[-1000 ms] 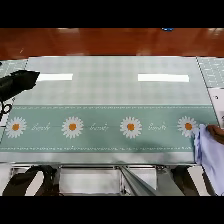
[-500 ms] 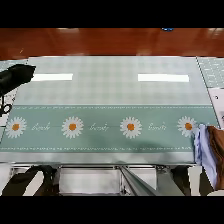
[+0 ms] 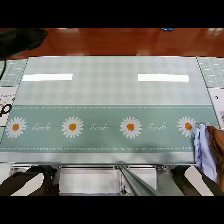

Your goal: Fold the shirts.

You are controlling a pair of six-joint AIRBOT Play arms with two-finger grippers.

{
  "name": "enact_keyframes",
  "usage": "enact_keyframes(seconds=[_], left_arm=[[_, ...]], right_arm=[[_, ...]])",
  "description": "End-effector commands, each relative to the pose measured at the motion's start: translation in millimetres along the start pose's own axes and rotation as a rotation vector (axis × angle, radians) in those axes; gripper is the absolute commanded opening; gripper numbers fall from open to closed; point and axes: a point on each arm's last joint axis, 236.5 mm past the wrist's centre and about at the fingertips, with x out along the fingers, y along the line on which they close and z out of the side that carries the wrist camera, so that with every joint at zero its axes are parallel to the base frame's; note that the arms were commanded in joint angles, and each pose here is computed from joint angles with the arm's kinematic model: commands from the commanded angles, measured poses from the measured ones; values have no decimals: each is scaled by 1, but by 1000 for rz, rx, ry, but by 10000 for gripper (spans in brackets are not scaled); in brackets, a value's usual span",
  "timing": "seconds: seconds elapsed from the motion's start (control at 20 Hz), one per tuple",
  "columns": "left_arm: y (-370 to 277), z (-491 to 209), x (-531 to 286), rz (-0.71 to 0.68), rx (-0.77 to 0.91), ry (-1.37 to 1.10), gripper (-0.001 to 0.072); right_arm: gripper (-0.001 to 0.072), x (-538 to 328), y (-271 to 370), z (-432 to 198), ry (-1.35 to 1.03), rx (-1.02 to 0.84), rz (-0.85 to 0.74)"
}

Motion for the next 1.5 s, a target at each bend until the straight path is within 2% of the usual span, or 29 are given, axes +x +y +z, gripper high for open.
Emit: enact_keyframes(seconds=[0.0,0.05,0.15,0.2,0.3,1.45], left_arm=[[-19,-53,50,2,-23,321,19],[-12,-84,55,42,-2,448,19],[16,-151,50,188,42,661,19],[30,-174,46,263,37,714,19],[42,-206,41,313,20,784,20],[43,-217,32,298,63,849,20]], right_arm=[[29,87,127,-60,81,-415,105],[28,114,135,-103,189,-565,52],[28,158,101,-170,432,-748,-157],[28,172,76,-192,542,-755,-267],[28,186,51,-218,674,-729,-349],[29,195,43,-218,679,-744,-383]])
